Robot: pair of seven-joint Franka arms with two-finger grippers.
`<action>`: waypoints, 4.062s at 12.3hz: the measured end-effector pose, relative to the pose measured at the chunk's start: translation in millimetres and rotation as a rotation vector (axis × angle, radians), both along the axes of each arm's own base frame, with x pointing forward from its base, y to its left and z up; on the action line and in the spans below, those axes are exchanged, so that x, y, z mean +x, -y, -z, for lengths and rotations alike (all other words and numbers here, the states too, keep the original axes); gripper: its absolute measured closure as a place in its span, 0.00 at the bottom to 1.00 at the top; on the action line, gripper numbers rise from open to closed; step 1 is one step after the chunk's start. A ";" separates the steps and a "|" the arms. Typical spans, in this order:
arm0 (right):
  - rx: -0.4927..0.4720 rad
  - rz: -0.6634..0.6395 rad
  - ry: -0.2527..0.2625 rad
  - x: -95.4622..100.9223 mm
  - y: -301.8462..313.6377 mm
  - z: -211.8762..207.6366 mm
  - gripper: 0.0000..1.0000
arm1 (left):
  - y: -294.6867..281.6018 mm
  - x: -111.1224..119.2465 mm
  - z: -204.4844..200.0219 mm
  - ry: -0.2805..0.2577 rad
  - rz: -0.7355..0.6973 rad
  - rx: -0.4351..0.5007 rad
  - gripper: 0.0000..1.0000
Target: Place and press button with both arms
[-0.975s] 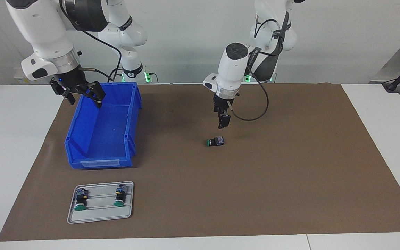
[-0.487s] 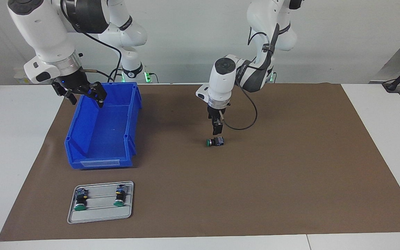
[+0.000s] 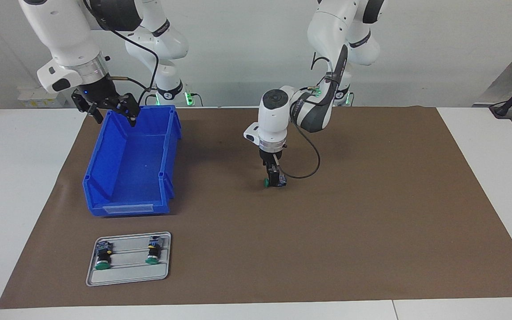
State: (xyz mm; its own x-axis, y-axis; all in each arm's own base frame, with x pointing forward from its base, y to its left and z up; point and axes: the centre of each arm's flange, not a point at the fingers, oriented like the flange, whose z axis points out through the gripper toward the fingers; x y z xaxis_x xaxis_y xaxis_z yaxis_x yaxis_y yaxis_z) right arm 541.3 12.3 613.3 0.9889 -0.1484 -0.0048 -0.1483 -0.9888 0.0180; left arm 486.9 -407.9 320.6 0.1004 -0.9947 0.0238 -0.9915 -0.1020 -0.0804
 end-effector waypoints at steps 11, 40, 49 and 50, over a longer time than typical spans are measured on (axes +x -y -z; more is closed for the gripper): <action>0.002 -0.013 0.021 2.1 -6.2 -1.9 0.00 | -2.1 -12.8 34.5 0.014 -0.053 -0.030 0.01; 0.002 -0.013 0.021 2.1 -6.2 -1.9 0.00 | -25.1 23.3 12.6 0.071 -0.200 -0.081 0.60; 0.002 -0.013 0.021 2.1 -6.2 -1.9 0.00 | -140.6 104.8 -88.6 -0.075 -0.595 -0.384 0.60; 0.002 -0.013 0.021 2.1 -6.2 -1.9 0.00 | -159.4 110.7 -100.7 -0.110 -0.615 -0.443 0.60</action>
State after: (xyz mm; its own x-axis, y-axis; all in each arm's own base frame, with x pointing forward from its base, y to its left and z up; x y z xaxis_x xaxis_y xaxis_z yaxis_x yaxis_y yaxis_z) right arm 543.4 18.5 615.2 0.9906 -0.1359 0.0158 -0.1361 -0.9906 0.0127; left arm 597.6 -248.5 421.4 0.6575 -0.6591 0.3651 -0.7460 -0.6376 0.1923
